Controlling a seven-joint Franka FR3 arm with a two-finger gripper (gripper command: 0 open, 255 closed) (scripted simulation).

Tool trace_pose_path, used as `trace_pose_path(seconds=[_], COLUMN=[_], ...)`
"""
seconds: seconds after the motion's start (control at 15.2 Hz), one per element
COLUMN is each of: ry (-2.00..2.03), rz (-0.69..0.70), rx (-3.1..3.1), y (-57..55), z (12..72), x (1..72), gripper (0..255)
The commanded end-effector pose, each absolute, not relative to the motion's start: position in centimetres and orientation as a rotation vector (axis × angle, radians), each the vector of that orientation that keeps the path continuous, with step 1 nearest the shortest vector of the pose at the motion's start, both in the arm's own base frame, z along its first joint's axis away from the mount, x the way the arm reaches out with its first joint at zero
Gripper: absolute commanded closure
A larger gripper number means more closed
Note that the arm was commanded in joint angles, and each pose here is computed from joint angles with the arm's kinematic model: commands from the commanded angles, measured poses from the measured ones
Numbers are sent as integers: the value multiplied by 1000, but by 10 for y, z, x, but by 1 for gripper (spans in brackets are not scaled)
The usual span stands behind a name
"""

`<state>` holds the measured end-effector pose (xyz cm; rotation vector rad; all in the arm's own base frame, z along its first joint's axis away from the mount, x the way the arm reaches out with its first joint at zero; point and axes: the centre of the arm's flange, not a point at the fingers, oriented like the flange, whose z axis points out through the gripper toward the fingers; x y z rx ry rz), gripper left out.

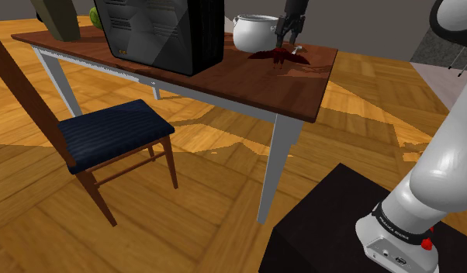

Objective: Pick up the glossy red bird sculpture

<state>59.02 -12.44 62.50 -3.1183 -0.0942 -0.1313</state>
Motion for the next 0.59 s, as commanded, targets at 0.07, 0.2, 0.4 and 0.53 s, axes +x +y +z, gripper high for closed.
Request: trace_pose_path(seconds=[0.07,0.2,0.4,0.53], ry=[-95,-95,-95,-95], rz=[-132,-132,-132,-132], rx=[-3119,-3119,-3119,-3119], y=[-124,-124,-125,-125], z=[610,601,601,601], x=[590,590,590,590], gripper=[0,0,255,255])
